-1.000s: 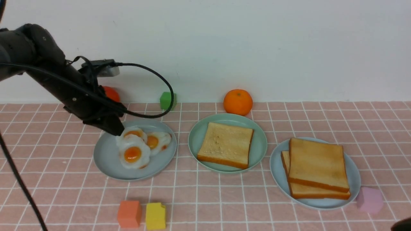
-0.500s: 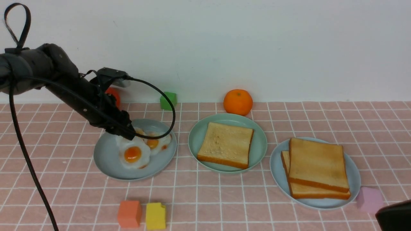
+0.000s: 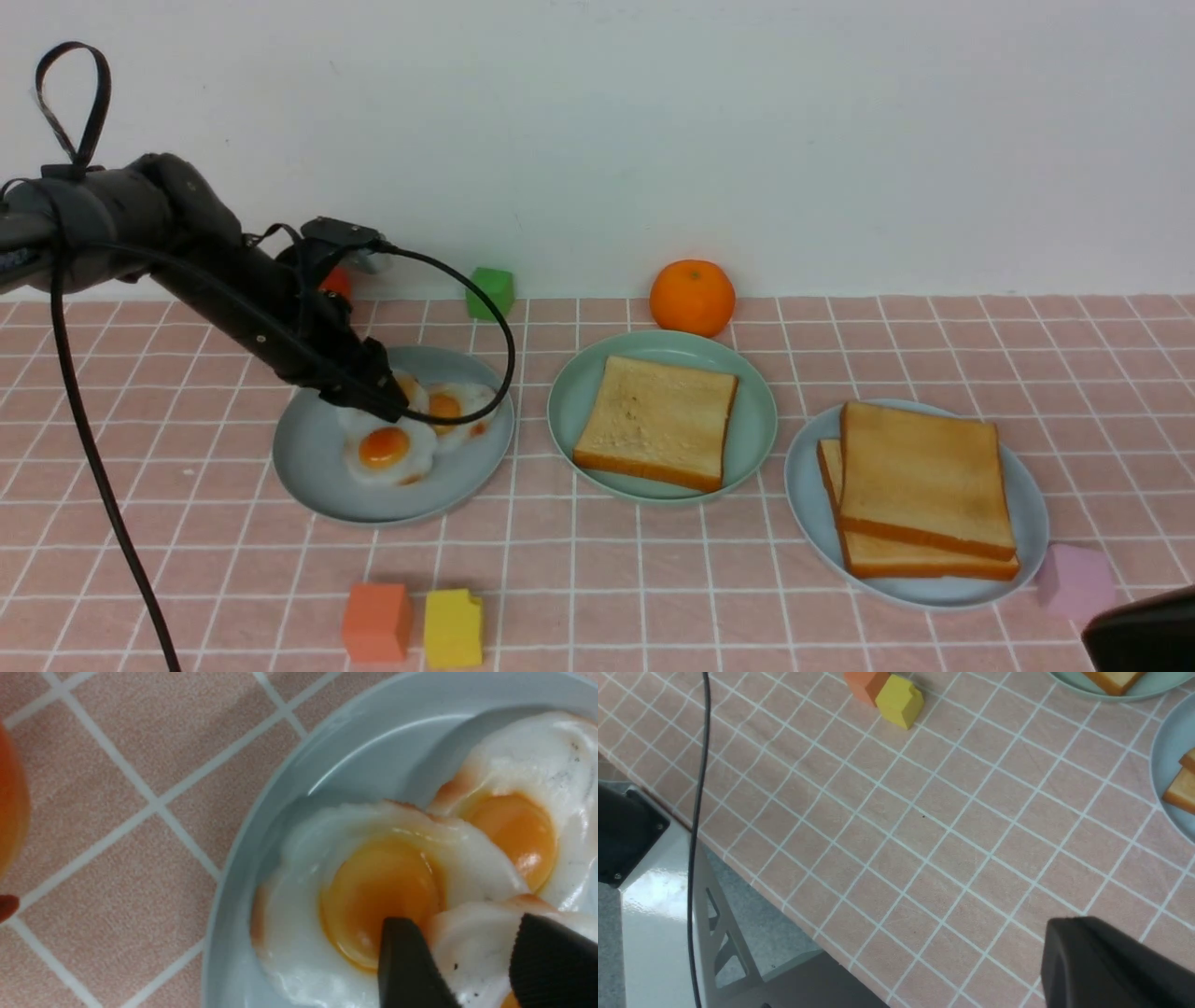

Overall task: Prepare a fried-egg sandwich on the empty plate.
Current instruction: Grab a fried egg with your left arm

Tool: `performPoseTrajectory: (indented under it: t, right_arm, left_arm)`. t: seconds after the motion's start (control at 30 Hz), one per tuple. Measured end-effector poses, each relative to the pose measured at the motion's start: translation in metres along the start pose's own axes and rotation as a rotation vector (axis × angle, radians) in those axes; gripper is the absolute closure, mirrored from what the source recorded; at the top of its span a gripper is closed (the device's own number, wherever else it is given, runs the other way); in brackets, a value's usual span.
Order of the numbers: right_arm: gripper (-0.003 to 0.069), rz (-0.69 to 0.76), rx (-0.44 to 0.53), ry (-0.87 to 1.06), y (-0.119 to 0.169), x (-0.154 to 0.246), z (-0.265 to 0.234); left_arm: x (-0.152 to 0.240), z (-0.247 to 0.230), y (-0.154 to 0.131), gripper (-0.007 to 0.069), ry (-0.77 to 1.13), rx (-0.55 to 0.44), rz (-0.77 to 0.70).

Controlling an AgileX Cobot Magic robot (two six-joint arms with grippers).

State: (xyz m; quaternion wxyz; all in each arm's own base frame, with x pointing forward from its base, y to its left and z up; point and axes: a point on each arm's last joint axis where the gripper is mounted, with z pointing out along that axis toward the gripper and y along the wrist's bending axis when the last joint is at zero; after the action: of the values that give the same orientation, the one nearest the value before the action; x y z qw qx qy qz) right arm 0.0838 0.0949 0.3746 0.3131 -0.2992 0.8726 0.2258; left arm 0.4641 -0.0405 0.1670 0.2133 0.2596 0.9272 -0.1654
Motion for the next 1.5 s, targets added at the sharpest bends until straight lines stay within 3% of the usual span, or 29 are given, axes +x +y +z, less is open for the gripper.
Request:
performPoseTrajectory:
  t: [0.1,0.27,0.33,0.6,0.97,1.17,1.37,1.5]
  right_arm:
    - [0.0627,0.000,-0.002,-0.002,0.000,0.000,0.000]
    - [0.0626,-0.001,-0.005,-0.002,0.000,0.000,0.000]
    - [0.0624,0.000,-0.006,-0.002,0.001,0.000,0.000]
    - [0.0615,0.000,-0.006,-0.006,0.001,-0.001,0.000]
    - [0.0609,0.000,-0.006,-0.024,0.001,-0.002,0.000]
    - [0.0606,0.000,-0.006,-0.024,0.001,-0.002,0.000]
    - [0.0603,0.000,-0.006,-0.024,0.001,-0.002,0.000]
    - [0.0599,0.000,-0.006,-0.024,0.001,-0.002,0.000]
  left_arm:
    - [-0.001,-0.002,0.000,0.0368,-0.003,-0.004,0.006]
    - [-0.005,-0.011,-0.002,0.0393,-0.018,-0.016,0.017]
    - [-0.007,-0.015,-0.003,0.0381,-0.030,-0.028,0.023]
    - [-0.009,-0.017,-0.001,0.0211,-0.048,-0.054,0.029]
    - [-0.002,-0.001,0.002,0.0203,-0.012,-0.026,0.010]
    - [-0.002,0.000,0.002,0.0271,-0.010,-0.013,0.005]
    - [-0.002,-0.002,-0.001,0.0414,-0.002,0.007,0.002]
    - [-0.004,-0.010,-0.003,0.0424,0.001,-0.002,0.022]
